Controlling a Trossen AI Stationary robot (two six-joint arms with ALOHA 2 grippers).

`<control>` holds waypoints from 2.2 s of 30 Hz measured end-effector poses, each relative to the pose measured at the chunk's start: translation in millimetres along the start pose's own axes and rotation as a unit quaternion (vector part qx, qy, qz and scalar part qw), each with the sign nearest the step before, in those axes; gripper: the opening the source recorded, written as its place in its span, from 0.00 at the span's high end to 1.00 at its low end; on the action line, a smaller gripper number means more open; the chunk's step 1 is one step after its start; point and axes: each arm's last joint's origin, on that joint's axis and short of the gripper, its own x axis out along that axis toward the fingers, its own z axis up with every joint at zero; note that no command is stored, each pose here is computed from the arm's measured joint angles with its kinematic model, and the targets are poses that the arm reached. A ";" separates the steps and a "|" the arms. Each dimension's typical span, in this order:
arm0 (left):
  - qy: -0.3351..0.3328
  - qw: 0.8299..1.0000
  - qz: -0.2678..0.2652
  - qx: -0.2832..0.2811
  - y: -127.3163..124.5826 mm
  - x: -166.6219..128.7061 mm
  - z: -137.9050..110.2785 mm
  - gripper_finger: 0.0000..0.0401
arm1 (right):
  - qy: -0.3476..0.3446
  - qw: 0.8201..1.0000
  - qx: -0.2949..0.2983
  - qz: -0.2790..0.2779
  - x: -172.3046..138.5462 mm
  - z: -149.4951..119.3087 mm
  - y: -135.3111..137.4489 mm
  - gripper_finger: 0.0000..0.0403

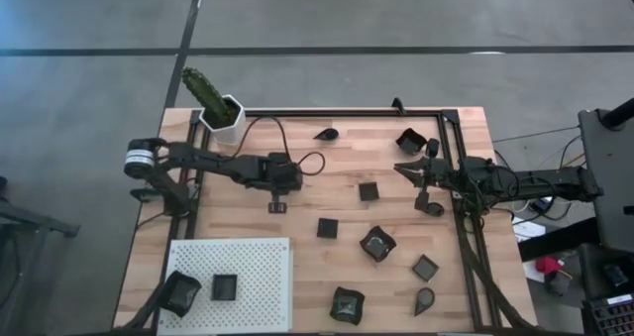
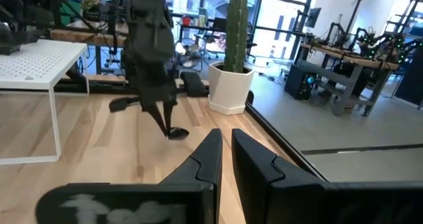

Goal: Pick & Place Mini shaped plates
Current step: Put the drop-shaped plate on the shelf

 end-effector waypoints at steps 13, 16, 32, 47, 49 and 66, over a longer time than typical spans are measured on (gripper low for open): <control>-0.048 0.999 0.004 0.015 -31.1 -88.5 5.8 1.00 | 0.000 1.000 0.013 0.000 0.0 0.1 0.0 0.92; -0.055 0.998 0.003 0.018 -42.7 -107.1 6.1 1.00 | 0.000 1.000 0.013 0.000 0.0 0.0 0.0 0.92; -0.095 0.992 -0.045 0.075 -96.4 -196.6 28.4 1.00 | 0.001 1.000 0.016 0.000 0.0 -0.2 0.0 0.92; -0.114 0.980 -0.101 0.125 -176.5 -227.2 28.5 1.00 | 0.004 1.000 0.025 0.000 0.0 -0.7 0.1 0.92; -0.112 0.980 -0.106 0.122 -184.9 -226.9 26.1 1.00 | 0.004 1.000 0.025 0.001 0.0 -0.7 0.1 0.92; -0.084 0.980 -0.125 0.130 -230.9 -213.5 15.1 1.00 | 0.003 0.999 0.037 0.005 0.0 -0.7 0.4 0.92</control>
